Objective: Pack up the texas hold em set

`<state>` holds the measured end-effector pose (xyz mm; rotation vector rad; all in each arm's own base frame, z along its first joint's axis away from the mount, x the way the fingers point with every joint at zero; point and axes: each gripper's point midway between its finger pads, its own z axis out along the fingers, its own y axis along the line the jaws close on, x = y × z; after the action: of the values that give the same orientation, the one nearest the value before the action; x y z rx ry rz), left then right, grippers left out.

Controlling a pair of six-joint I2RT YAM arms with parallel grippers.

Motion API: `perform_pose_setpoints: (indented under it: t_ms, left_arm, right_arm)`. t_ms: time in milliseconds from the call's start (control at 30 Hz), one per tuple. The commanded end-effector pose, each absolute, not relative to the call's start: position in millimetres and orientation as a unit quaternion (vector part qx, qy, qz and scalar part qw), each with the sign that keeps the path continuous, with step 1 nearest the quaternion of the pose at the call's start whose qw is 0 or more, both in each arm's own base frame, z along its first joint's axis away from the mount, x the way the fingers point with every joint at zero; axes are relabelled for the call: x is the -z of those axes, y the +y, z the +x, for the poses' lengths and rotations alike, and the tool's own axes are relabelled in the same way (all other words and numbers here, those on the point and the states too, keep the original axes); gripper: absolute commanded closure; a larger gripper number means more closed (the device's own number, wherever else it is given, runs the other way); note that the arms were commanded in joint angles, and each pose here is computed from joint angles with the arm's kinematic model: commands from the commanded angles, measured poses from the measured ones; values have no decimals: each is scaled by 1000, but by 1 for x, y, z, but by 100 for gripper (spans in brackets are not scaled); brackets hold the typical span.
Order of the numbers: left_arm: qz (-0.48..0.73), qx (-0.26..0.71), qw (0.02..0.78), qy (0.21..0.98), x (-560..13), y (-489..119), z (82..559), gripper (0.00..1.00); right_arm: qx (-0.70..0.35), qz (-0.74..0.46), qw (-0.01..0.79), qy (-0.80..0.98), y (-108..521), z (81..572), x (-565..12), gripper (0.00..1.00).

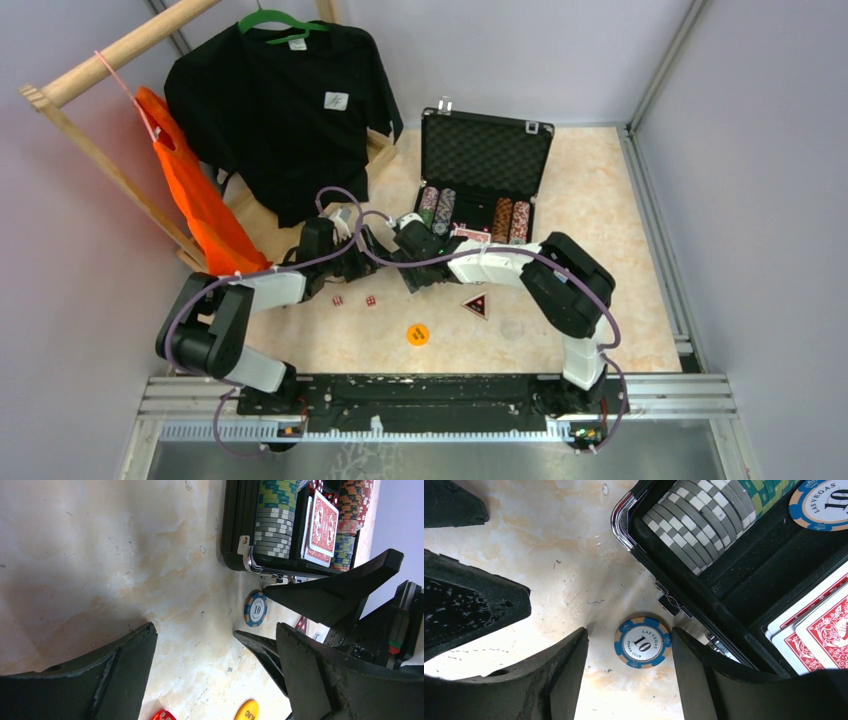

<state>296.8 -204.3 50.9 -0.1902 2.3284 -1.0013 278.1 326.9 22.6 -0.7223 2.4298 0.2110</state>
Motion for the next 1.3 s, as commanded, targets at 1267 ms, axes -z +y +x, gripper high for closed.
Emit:
perform_pose_setpoints:
  t_ms: [1267]
  left_arm:
    - [-60, 383, 311, 868, -62, -206, 305, 6]
  right_arm:
    - [-87, -285, 281, 912, 345, 262, -26, 41]
